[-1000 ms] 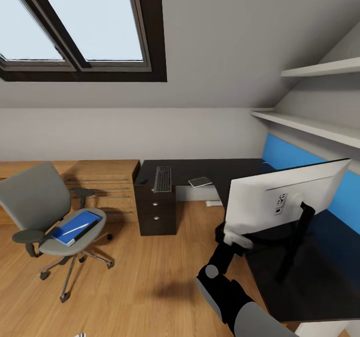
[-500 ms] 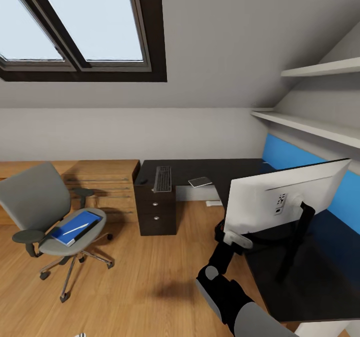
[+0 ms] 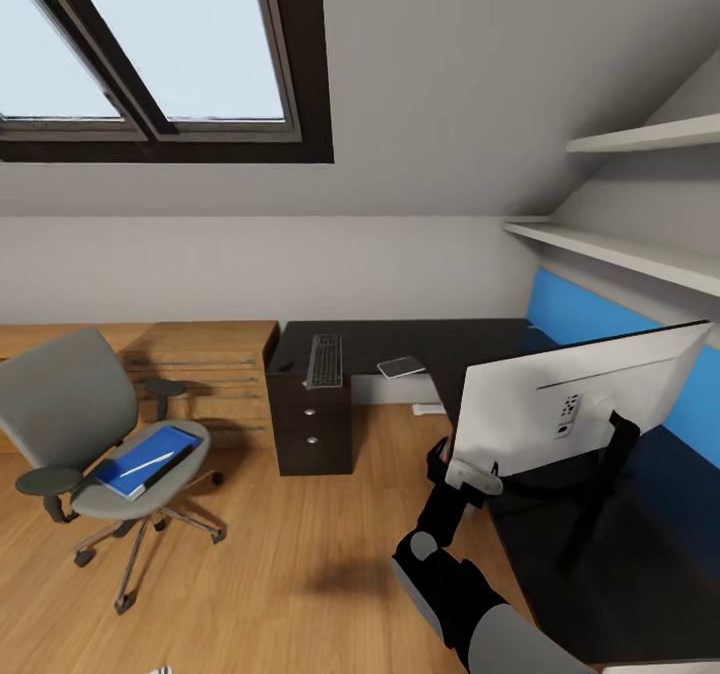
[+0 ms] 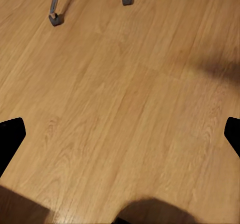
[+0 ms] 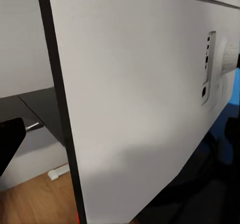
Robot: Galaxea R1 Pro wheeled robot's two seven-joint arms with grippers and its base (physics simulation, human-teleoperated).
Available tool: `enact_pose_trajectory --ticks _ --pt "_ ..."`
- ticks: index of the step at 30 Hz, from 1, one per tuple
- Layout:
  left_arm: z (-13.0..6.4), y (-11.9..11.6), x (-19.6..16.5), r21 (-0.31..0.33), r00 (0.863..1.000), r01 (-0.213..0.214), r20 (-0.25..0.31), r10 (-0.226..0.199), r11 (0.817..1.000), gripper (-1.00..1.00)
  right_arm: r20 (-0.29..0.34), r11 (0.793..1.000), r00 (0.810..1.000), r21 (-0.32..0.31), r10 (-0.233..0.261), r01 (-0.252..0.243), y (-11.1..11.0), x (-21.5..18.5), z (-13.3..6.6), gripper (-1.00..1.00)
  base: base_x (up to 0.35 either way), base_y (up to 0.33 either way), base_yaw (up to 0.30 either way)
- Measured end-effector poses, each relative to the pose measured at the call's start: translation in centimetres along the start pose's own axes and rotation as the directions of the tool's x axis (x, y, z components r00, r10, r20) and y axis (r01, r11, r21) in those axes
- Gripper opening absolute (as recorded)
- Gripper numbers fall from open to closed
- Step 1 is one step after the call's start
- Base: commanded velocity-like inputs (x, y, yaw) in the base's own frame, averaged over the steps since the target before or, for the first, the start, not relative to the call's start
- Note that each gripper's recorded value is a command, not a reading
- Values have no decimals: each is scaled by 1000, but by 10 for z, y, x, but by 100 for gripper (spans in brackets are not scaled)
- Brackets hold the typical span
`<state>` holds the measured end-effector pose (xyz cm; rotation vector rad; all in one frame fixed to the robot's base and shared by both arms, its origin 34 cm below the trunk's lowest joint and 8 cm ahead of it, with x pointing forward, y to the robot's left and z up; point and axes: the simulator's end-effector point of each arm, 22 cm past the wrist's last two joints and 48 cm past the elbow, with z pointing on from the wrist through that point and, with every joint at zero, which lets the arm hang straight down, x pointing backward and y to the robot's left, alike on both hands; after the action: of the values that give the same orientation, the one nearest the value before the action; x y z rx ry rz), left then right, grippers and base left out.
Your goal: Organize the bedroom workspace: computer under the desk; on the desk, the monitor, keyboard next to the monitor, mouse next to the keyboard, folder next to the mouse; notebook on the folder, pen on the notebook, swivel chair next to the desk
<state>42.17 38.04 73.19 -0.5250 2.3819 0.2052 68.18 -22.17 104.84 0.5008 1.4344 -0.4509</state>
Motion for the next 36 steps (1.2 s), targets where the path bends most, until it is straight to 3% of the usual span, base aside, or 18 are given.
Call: enact_pose_trajectory --ticks 19,29,36 --pt "0 -1 0 2 1000 0 1 0 1000 100 5 1000 1000 2 7 -7 -1 -2 0 100 72 0 0" --pt "-1 -11 0 21 1000 -29 1 29 999 100 3 1000 1000 5 8 -8 -1 -1 0 100 3 0 0" --pt "-1 -11 0 22 1000 -30 2 30 999 100 -9 999 1000 40 2 -2 -10 1 1 100 0 0 0"
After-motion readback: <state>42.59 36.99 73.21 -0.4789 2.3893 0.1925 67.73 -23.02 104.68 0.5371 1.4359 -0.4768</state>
